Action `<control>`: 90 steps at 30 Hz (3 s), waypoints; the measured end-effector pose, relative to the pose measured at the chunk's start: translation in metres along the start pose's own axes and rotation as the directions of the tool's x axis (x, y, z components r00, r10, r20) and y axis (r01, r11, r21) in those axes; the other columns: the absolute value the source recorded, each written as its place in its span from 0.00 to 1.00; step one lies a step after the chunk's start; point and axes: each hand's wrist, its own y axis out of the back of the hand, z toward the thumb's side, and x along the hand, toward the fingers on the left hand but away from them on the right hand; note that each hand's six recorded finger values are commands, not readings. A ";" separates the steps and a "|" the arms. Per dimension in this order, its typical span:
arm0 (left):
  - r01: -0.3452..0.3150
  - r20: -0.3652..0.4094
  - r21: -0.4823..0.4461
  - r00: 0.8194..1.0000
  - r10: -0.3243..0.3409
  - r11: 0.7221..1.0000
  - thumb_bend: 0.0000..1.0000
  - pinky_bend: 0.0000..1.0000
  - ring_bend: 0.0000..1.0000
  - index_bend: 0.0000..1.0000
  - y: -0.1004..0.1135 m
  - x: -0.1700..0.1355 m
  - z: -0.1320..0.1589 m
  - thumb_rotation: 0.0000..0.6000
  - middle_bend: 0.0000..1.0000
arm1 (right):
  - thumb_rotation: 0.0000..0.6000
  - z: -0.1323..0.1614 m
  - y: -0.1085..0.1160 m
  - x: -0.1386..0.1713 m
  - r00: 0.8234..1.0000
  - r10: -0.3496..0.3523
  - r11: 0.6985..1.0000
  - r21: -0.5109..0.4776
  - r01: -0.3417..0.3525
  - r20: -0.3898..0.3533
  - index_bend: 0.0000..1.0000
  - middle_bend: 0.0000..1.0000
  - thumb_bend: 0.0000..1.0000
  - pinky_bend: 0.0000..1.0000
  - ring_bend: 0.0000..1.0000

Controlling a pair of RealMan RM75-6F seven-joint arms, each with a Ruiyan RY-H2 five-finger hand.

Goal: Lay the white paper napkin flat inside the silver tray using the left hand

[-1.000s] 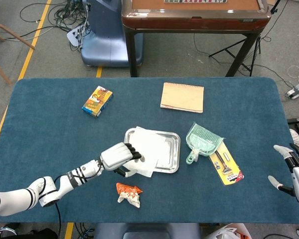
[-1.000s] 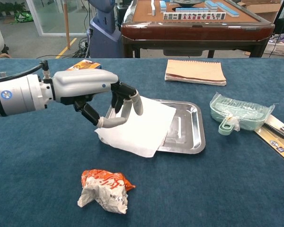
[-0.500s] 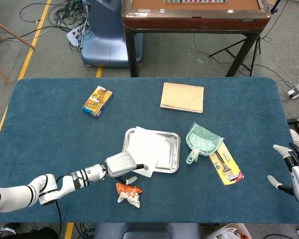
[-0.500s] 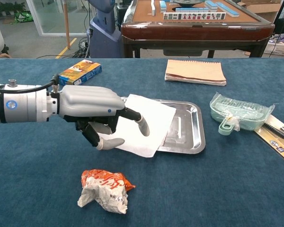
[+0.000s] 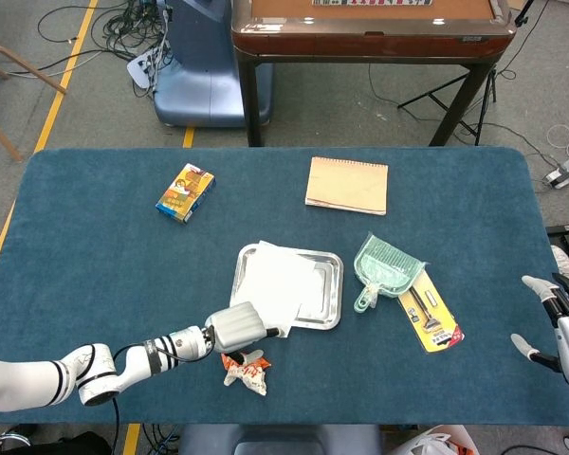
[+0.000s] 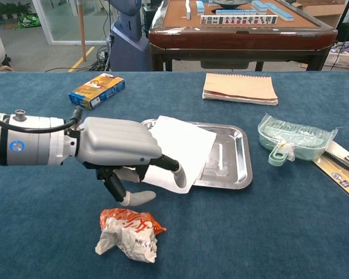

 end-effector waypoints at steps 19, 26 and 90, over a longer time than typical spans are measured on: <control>0.055 -0.034 0.008 0.998 -0.054 0.998 0.47 1.00 1.00 0.23 0.004 0.022 0.012 0.55 1.00 | 1.00 -0.003 -0.001 0.000 1.000 0.004 1.000 -0.005 -0.004 0.006 0.20 0.26 0.16 0.17 0.11; 0.076 -0.045 0.007 0.996 -0.075 0.997 0.47 1.00 1.00 0.23 0.002 0.029 0.016 0.55 1.00 | 1.00 -0.006 -0.001 0.002 1.000 0.002 1.000 -0.009 -0.002 0.011 0.20 0.26 0.16 0.17 0.11; -0.064 -0.513 -0.148 0.858 -0.022 0.987 0.47 1.00 1.00 0.17 0.023 -0.046 -0.118 0.58 1.00 | 1.00 0.013 -0.001 -0.003 0.999 -0.005 1.000 -0.012 0.004 -0.040 0.20 0.26 0.16 0.17 0.11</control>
